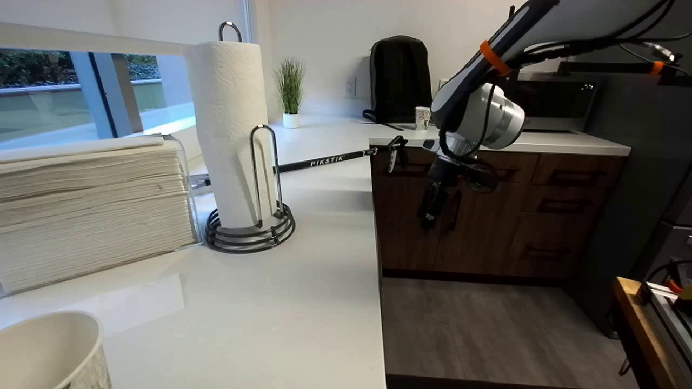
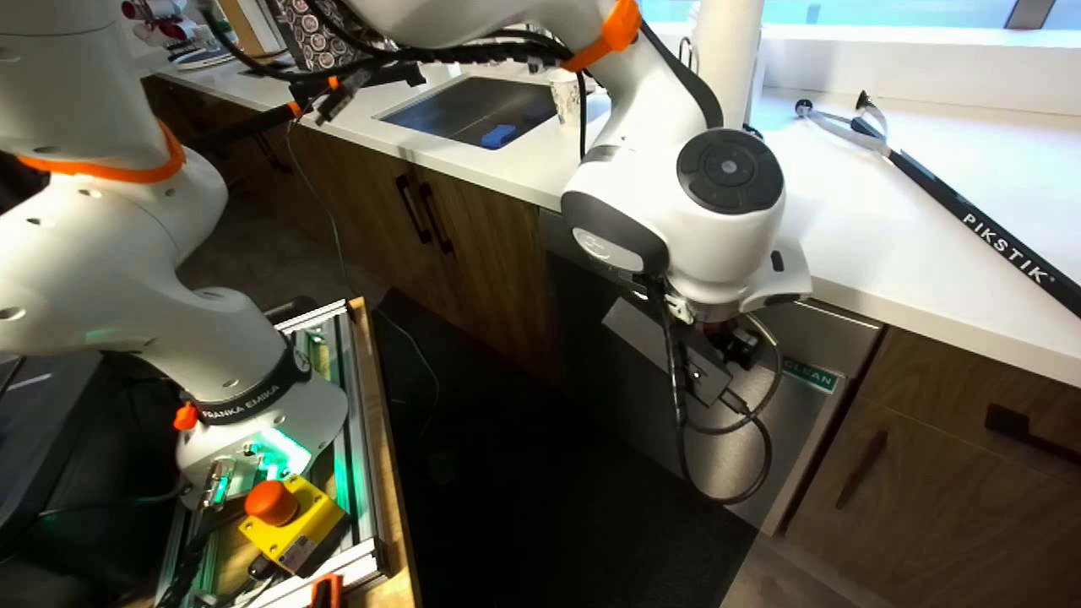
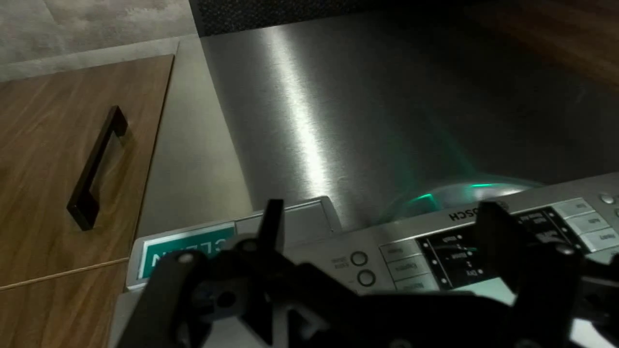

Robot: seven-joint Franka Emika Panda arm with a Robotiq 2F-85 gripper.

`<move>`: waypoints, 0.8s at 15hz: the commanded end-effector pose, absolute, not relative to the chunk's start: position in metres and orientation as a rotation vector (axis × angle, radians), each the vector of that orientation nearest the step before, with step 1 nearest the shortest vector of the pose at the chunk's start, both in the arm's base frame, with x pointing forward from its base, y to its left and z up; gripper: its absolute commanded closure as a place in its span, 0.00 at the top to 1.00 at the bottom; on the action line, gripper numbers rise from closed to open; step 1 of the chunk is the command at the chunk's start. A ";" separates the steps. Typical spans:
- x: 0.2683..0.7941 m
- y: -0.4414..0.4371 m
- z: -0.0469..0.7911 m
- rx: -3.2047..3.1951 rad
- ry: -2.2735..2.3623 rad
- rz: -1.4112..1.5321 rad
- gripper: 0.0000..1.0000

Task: Press a button on the dishwasher

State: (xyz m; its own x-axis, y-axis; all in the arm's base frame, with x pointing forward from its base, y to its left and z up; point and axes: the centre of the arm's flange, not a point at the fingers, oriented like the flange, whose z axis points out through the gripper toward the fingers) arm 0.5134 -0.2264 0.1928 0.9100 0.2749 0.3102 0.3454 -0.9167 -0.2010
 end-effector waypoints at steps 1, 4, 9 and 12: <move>0.531 -0.241 0.154 -2.791 -0.467 -0.463 1.00; 0.523 -0.237 0.163 -2.796 -0.429 -0.420 1.00; 0.529 -0.235 0.138 -2.827 -0.502 -0.439 1.00; 0.531 -0.238 0.127 -2.862 -0.605 -0.482 1.00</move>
State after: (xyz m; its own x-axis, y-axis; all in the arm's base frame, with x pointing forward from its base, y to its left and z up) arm 0.5295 -0.2371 0.1479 0.8933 0.3020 0.3329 0.3722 -0.9122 -0.1712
